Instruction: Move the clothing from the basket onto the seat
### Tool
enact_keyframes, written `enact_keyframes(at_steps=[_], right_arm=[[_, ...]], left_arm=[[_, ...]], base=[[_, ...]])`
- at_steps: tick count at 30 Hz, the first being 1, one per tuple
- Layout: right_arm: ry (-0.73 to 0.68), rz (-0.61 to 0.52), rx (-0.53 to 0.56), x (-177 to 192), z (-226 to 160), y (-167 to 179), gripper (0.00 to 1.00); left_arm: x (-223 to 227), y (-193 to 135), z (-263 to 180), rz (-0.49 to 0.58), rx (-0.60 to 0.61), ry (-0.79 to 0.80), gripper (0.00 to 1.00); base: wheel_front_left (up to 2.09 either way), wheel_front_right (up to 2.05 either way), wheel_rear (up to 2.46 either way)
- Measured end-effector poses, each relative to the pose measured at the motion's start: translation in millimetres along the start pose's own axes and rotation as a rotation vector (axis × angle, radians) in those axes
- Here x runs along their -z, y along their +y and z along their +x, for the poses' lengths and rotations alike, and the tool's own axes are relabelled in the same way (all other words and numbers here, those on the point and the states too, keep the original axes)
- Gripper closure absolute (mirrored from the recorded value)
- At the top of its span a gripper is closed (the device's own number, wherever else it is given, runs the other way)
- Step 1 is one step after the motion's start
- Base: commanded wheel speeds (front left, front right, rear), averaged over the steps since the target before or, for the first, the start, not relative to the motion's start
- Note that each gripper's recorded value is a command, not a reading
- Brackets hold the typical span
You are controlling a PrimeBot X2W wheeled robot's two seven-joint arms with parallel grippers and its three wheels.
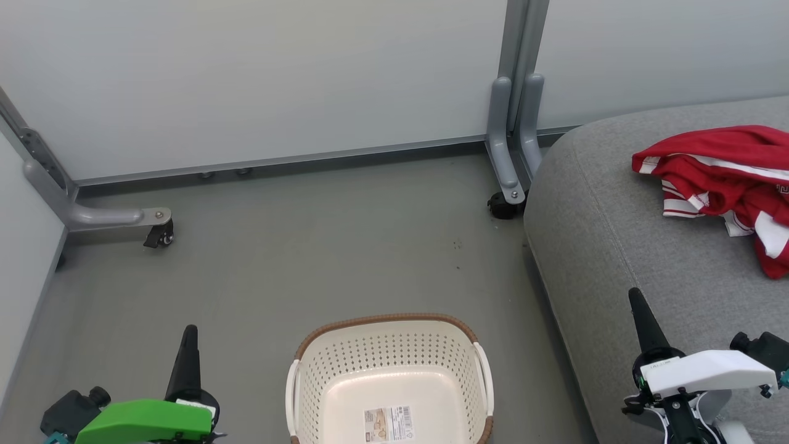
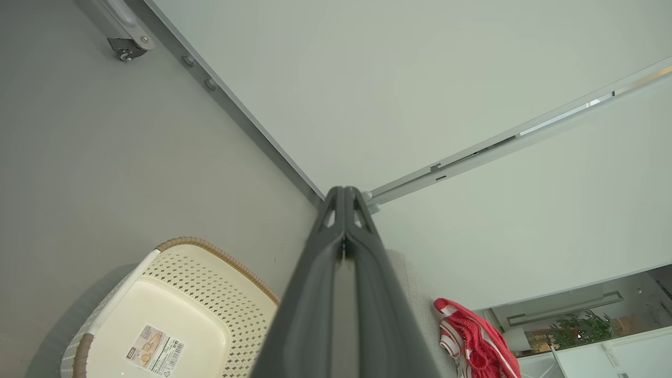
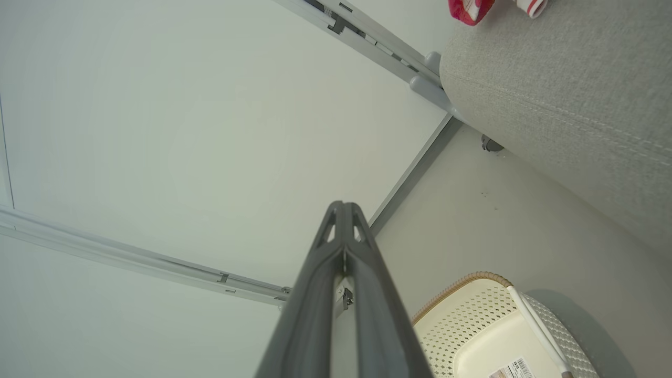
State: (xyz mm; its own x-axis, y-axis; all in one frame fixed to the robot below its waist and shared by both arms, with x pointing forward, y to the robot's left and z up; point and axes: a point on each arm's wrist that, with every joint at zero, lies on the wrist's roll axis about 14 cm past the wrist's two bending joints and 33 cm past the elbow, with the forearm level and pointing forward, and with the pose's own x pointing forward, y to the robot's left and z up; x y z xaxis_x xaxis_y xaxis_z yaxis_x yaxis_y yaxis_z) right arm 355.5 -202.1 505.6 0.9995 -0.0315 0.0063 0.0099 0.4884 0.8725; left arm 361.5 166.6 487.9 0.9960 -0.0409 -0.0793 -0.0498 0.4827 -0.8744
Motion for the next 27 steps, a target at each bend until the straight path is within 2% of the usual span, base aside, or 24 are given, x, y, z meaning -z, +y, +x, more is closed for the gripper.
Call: enact_keyframes(at_steps=[27], right_arm=[[0.018,0.256,0.016,1.5,14.6,-2.1,1.0]], left_arm=[[-16.8,-0.3,12.7,-0.253,0.018,-0.018,1.0]], base=[[0.0,0.0,0.0]])
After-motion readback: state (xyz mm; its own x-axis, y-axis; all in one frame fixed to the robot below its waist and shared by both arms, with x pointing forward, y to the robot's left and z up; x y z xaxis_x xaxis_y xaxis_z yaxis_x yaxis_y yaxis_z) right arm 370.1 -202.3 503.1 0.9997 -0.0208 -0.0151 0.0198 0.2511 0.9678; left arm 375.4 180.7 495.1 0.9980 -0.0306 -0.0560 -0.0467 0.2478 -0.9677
